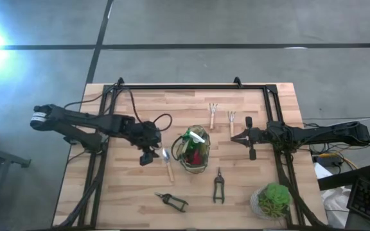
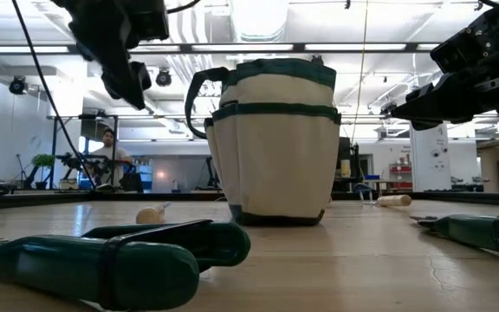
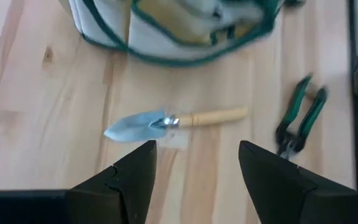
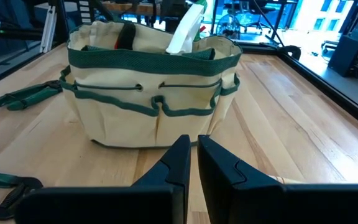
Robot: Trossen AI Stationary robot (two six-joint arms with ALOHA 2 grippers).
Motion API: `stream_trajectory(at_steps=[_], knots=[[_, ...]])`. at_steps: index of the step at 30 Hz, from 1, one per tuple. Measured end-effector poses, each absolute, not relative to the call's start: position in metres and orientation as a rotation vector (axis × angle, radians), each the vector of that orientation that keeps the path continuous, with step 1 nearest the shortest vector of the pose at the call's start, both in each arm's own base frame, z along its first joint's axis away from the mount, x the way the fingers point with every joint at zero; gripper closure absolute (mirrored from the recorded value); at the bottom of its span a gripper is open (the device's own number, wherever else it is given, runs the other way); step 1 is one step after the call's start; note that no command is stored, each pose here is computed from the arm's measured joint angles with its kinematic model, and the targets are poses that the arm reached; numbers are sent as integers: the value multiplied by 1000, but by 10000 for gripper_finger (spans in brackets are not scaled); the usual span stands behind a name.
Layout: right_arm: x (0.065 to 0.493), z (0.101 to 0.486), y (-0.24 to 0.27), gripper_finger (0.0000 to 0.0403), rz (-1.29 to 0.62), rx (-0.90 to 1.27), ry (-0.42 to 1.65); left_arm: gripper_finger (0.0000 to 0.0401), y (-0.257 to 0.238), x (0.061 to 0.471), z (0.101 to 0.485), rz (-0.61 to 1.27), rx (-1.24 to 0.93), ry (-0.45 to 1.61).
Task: Pick & Place Garden tools in Gardening bag
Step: Put the left green shear scissors into the white gardening bag
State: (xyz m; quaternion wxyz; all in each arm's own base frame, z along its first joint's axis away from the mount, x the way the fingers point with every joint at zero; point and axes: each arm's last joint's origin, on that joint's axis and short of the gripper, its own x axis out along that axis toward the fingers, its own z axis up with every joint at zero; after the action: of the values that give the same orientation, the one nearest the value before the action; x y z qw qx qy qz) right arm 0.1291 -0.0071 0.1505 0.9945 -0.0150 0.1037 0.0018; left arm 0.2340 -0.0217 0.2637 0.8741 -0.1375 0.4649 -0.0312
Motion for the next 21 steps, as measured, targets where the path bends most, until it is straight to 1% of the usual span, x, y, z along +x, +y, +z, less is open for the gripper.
stream_trajectory(at_steps=[7, 17, 21], knots=[[129, 151, -7, 376, 4, -30, 208, 184, -22, 231, 252, -134, -151, 988], [129, 151, -7, 376, 4, -30, 208, 190, -23, 231, 230, -143, -146, 957], [129, 150, -7, 376, 4, -30, 208, 190, -24, 232, 226, -118, -205, 932]])
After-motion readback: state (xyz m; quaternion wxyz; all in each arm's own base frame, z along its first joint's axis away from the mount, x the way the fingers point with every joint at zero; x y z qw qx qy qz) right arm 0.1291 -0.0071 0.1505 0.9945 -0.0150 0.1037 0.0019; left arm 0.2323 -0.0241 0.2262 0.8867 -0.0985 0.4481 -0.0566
